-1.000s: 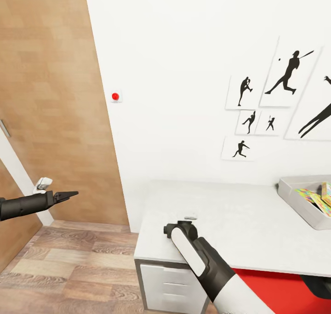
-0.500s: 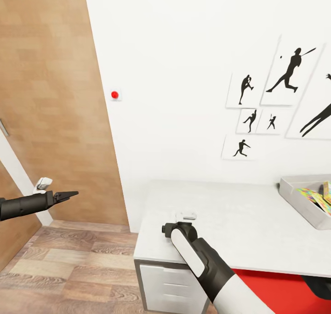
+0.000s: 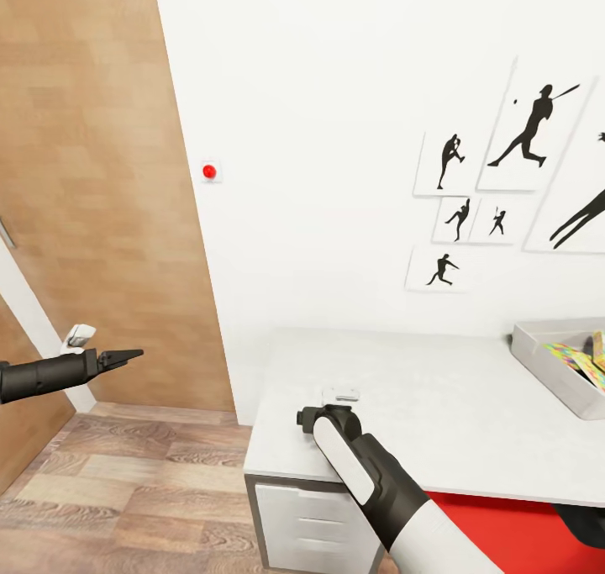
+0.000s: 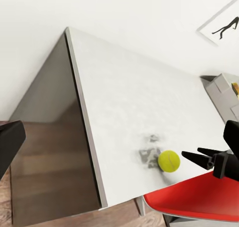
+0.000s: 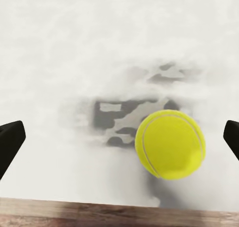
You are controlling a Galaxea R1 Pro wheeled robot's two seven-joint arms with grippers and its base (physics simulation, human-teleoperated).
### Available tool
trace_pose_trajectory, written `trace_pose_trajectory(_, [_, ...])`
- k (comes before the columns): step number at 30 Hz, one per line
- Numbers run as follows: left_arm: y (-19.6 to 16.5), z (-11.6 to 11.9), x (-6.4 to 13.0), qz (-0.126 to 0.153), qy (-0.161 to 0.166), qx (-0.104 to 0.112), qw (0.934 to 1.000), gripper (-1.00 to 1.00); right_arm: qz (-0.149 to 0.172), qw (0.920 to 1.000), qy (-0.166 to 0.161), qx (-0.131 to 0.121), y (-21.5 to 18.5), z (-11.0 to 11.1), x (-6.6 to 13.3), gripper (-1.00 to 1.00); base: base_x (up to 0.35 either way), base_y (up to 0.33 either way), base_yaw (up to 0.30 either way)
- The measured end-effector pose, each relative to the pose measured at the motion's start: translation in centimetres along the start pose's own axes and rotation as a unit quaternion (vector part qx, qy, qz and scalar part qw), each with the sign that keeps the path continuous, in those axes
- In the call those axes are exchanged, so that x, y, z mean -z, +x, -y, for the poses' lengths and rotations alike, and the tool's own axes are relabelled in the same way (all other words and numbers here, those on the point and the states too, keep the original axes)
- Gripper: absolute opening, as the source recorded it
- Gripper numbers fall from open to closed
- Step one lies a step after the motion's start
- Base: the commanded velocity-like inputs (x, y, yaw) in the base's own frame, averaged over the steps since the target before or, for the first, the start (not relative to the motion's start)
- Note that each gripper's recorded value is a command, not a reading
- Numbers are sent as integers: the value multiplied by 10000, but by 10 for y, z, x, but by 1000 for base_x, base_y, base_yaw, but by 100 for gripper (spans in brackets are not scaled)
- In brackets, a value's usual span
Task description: Put all the toys in the child's room - the three board games (two on the bed and one on the table), the two jigsaw puzzles on the table, and the tennis ball on the table - inside the toy box on the table in the child's room.
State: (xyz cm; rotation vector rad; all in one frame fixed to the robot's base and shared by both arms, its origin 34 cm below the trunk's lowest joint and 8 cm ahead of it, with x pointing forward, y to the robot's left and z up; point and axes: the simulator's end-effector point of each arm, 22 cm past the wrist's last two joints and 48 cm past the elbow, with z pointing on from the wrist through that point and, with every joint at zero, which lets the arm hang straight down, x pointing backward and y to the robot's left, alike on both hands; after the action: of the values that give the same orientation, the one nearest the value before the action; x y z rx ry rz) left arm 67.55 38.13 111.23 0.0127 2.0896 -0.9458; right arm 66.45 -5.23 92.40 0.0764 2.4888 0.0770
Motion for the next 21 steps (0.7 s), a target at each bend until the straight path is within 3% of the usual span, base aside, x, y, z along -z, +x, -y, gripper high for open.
trace_pose_trajectory(15, [6,-10,-8,1,-1,-2,10000,100,20,10000,-3,-17,-2,1,-13,100,0,0,0])
trace_pose_trajectory(21, [7,-12,-10,3,3,-1,10000,100,-87,9999,62,-133,-1,11,-21,100,0,0,0])
